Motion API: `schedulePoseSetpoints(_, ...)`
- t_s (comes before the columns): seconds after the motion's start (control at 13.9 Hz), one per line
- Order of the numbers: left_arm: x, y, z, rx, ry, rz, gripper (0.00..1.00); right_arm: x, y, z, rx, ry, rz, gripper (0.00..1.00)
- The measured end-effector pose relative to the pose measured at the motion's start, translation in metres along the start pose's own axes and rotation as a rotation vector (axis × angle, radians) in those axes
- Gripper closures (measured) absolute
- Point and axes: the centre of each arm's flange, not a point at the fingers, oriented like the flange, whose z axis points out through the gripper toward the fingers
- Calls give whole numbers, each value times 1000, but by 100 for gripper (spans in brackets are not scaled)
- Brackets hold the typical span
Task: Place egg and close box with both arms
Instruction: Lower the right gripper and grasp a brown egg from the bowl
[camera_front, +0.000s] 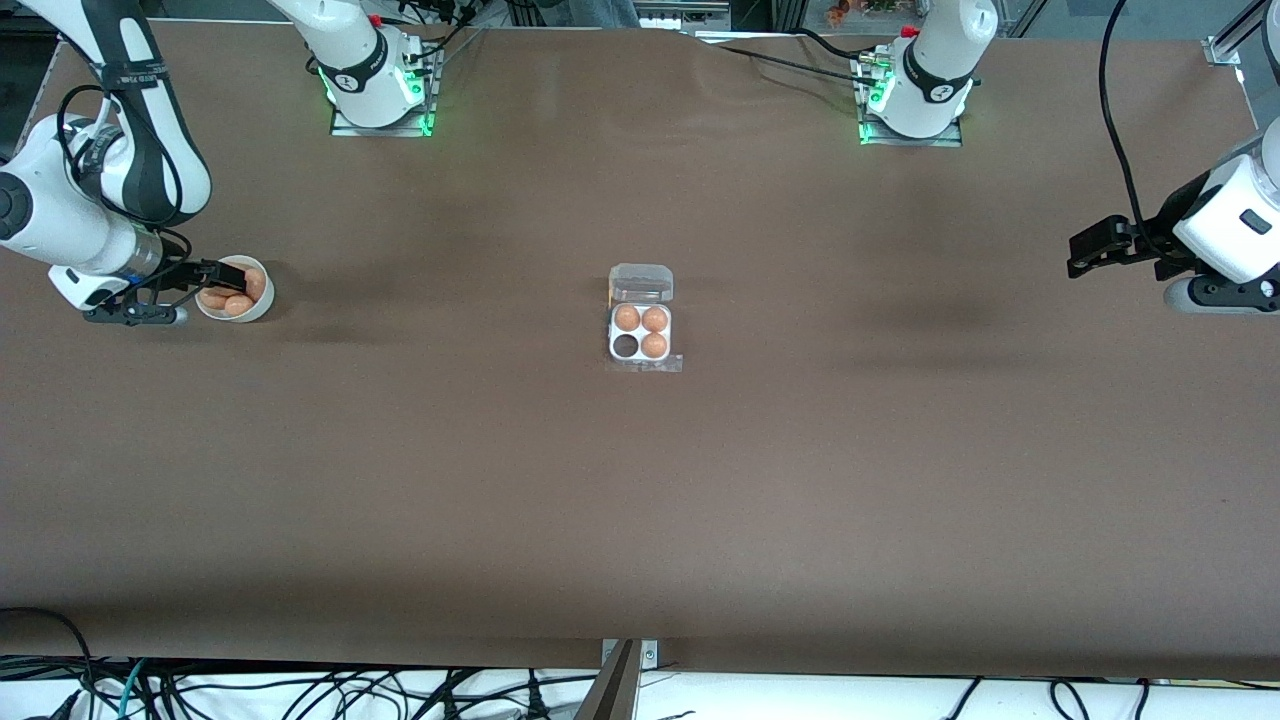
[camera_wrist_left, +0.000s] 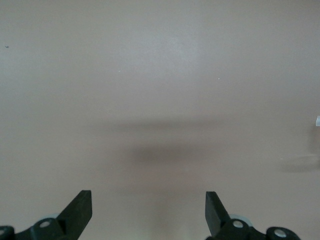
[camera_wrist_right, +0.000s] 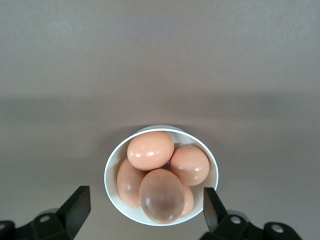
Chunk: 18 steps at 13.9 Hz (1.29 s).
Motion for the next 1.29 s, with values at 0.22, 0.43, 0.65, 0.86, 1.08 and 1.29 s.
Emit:
schedulePoseSetpoints(0.22,0,0,0,0,0,0,0,-2,3,11,0,-22,3,0)
schedulePoseSetpoints(0.43,0,0,0,0,0,0,0,-2,4,17,0,-35,4,0)
schedulePoseSetpoints(0.65,0,0,0,0,0,0,0,-2,5,18,0,-37,5,12)
schedulePoseSetpoints(0.86,0,0,0,0,0,0,0,-2,5,18,0,-37,7,46)
schedulePoseSetpoints(1.08,0,0,0,0,0,0,0,-3,6,18,0,-37,8,52)
schedulePoseSetpoints(1.29,0,0,0,0,0,0,0,-2,6,18,0,-36,8,52)
